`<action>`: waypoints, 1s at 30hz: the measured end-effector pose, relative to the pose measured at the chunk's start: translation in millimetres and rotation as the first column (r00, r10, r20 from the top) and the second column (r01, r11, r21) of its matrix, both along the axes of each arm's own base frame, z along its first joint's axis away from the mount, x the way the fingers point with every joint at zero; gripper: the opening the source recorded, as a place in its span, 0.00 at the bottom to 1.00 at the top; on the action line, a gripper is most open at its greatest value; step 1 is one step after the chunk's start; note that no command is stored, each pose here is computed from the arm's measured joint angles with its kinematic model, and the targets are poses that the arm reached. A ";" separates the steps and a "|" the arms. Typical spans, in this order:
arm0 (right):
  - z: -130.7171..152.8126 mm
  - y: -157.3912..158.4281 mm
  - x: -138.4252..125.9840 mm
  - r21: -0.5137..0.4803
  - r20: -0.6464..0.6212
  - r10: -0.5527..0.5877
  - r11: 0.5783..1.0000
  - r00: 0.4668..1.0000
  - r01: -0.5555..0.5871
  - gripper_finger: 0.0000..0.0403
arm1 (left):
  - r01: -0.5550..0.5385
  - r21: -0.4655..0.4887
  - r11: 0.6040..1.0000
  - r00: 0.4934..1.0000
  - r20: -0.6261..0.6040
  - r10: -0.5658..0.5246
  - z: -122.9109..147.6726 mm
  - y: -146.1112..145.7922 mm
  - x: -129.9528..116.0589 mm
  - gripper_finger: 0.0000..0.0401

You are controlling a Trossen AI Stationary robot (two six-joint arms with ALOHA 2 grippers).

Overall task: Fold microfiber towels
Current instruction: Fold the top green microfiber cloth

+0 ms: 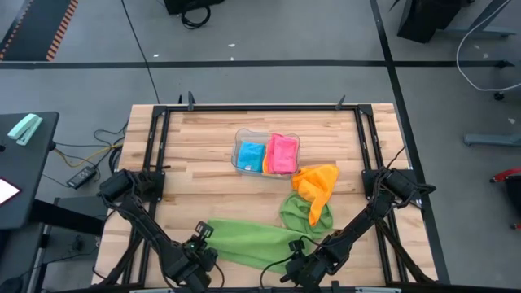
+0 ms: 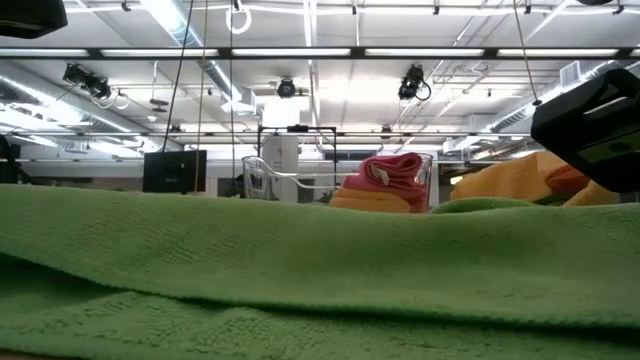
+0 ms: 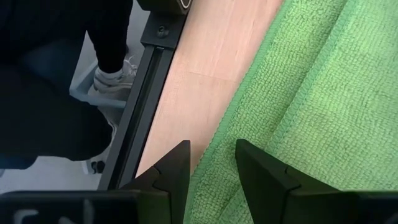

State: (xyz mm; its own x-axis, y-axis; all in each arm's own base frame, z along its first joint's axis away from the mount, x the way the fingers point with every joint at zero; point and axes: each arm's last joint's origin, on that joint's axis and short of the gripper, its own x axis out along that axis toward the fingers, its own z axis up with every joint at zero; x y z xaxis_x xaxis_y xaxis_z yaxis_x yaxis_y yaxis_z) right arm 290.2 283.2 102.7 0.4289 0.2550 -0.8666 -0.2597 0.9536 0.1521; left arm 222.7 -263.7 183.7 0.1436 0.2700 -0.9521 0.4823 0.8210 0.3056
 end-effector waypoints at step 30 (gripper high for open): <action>0.0 -1.8 1.7 0.000 0.002 -0.007 1.000 1.000 0.007 0.35 | 0.041 -0.167 0.985 0.999 -0.007 -0.042 -14.9 -30.5 -9.3 0.06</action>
